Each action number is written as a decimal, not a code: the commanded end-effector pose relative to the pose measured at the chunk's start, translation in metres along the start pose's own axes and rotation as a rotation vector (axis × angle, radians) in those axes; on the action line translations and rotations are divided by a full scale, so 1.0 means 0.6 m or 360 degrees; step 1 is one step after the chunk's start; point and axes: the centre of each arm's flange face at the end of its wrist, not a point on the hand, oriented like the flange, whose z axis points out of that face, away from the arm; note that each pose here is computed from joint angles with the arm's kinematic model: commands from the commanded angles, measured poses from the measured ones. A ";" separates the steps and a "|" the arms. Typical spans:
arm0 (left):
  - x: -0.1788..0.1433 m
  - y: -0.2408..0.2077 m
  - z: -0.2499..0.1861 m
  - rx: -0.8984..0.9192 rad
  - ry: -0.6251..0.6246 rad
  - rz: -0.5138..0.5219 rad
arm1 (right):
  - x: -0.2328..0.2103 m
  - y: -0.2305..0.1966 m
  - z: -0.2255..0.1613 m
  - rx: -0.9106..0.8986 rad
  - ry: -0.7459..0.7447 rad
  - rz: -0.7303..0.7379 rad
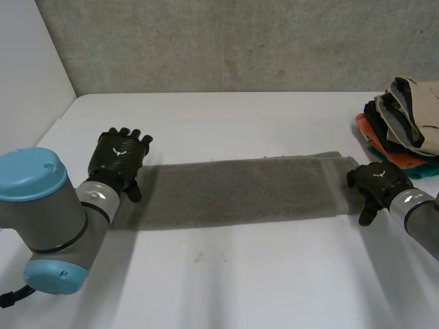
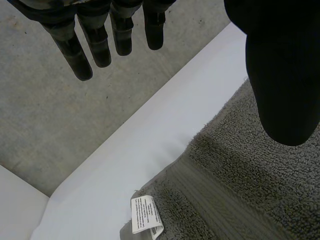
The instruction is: Fold the laundry.
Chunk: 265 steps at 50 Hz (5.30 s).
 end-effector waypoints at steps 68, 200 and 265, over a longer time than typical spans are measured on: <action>0.008 -0.041 -0.036 0.0135 0.0151 -0.0264 | -0.308 -0.212 -0.118 0.0666 -0.0449 0.0055; 0.029 -0.224 -0.068 0.0359 0.0535 -0.0271 | -0.272 -0.222 -0.154 0.0445 -0.0468 0.0309; 0.036 -0.236 -0.105 0.0253 0.1064 -0.0318 | -0.467 -0.156 -0.073 0.0808 -0.0497 -0.0215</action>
